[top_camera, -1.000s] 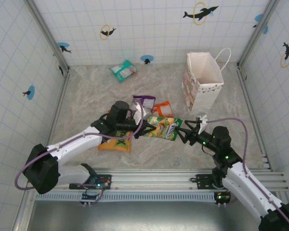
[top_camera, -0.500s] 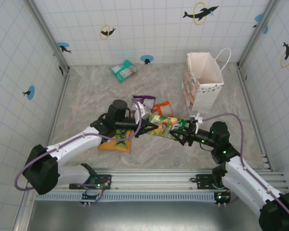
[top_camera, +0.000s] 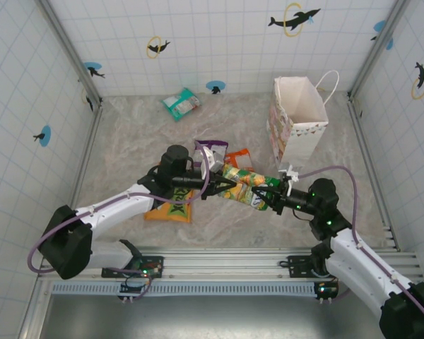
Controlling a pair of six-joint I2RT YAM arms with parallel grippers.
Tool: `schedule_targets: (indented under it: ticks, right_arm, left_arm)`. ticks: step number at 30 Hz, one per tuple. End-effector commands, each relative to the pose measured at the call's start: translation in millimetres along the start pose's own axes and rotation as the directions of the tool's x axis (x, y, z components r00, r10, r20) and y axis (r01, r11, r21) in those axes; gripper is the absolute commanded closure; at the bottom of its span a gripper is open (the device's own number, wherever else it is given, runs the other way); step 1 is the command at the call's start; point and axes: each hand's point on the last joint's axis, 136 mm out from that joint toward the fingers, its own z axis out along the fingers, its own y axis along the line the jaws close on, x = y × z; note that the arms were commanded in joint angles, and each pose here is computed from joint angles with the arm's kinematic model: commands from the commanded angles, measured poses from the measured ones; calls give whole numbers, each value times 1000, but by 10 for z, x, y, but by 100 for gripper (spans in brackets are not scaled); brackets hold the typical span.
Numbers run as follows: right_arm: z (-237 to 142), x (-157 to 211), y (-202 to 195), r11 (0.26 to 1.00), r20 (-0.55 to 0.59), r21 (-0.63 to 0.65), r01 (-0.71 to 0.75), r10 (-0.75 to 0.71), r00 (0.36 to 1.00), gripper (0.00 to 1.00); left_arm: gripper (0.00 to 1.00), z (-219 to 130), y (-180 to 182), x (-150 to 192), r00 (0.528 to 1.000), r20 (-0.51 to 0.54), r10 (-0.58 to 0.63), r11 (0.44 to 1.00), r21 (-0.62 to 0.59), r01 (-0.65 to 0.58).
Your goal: Place the snacks into the paper bag
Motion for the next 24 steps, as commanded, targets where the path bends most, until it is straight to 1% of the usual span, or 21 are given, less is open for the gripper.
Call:
schedule_targets:
  ticks: [1, 4, 5, 7, 10, 12, 13, 16, 19, 24]
  right_arm:
    - [-13, -210, 25, 998, 39, 20, 63, -64, 997, 86]
    - [-40, -355, -86, 991, 73, 111, 77, -85, 994, 87]
    - [-58, -416, -137, 985, 84, 150, 82, -96, 992, 87]
    - [-104, -590, -218, 967, 103, 234, 101, -128, 986, 88]
    - [-174, -885, -252, 937, 135, 318, 141, -192, 972, 88]
    - [-254, -1132, -316, 903, 173, 403, 152, -238, 956, 88]
    - [-285, -1257, -329, 887, 188, 434, 158, -260, 947, 88]
    - [-381, -1649, -386, 831, 219, 532, 162, -319, 922, 90]
    - [-455, -2029, -408, 777, 231, 604, 177, -383, 894, 90]
    - [-544, -2570, -455, 707, 254, 680, 193, -474, 843, 90]
  left_arm:
    - [66, -10, 120, -151, 999, 43, 19, 998, -62, -17]
    - [47, -29, 248, -156, 999, 38, -10, 990, -140, 16]
    - [43, -46, 302, -174, 999, 40, -26, 984, -175, 33]
    - [36, -101, 410, -153, 997, 41, -61, 965, -252, 69]
    - [27, -180, 507, -130, 993, 55, -106, 936, -330, 118]
    - [23, -197, 501, -109, 991, 56, -119, 933, -335, 131]
    - [19, -203, 496, -110, 991, 60, -123, 932, -335, 136]
    - [17, -214, 520, -108, 987, 70, -143, 924, -348, 158]
    - [15, -212, 546, -110, 986, 68, -151, 919, -359, 165]
    - [14, -207, 578, -134, 986, 68, -153, 914, -370, 168]
